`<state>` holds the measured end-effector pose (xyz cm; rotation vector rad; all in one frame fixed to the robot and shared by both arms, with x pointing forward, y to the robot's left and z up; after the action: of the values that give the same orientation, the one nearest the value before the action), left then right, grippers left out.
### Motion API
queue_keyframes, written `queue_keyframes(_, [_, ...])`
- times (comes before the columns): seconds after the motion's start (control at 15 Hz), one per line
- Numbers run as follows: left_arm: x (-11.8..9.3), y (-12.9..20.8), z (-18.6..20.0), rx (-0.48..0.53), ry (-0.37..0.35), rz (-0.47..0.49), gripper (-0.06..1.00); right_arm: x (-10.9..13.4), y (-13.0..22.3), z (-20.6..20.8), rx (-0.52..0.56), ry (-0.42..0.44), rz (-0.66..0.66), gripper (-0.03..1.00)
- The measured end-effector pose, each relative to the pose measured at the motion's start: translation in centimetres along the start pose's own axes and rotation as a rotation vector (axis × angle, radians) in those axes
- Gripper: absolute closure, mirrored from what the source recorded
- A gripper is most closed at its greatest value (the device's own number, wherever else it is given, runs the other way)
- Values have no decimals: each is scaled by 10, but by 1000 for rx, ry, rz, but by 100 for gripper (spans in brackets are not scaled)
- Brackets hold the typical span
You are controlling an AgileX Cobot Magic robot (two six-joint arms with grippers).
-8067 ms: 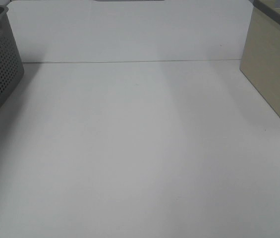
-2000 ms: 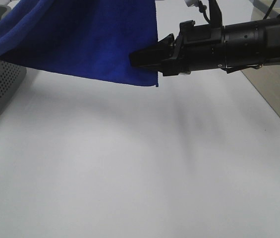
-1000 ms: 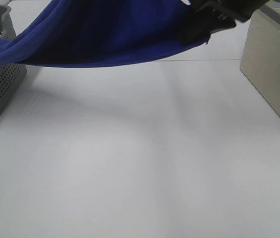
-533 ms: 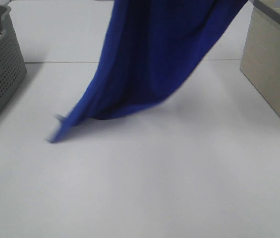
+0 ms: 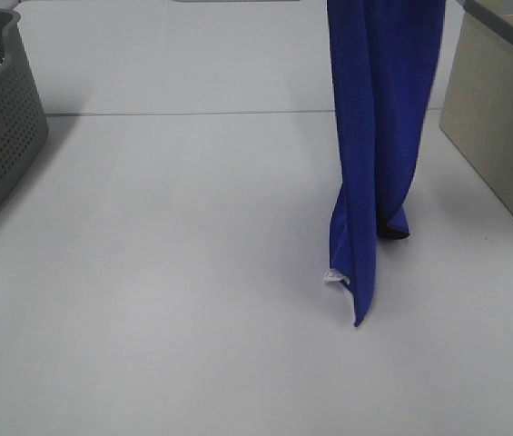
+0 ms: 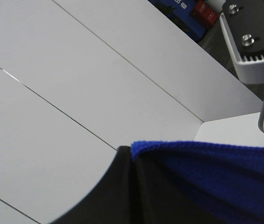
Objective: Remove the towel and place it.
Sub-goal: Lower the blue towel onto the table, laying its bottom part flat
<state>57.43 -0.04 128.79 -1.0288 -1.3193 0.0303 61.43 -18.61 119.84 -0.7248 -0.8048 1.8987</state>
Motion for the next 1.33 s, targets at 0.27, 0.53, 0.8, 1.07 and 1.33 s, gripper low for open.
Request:
queue_keyframes(0.27, [28, 24, -2, 9, -76, 262, 94, -7, -28, 3, -186, 49, 6, 95])
queue_keyframes(0.53, [39, 45, -13, -16, -117, 346, 94, -14, -62, 14, -424, 99, 7, 95])
queue_keyframes(0.8, [45, 46, -23, -164, -151, 332, 94, -20, -88, 18, -619, 139, 8, 95])
queue_keyframes(1.07, [51, 63, -34, -253, -182, 310, 94, -22, -97, 9, -697, 156, 9, 95])
queue_keyframes(1.33, [64, 118, -46, -285, -247, 332, 94, -22, -97, -25, -706, 158, 9, 95])
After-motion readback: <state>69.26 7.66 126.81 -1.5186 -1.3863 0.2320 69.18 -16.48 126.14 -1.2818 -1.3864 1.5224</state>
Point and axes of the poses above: a point on each arm's last joint axis where the gripper is mounted, z pointing back along that axis away from the gripper, x along the wrist's bending axis when the last joint is at zero, y = z × x, the point moved 6 cm from there along -z, pointing out along that axis toward the gripper, and after that the axes turned 3 degrees about -z, right-handed, at the moved point
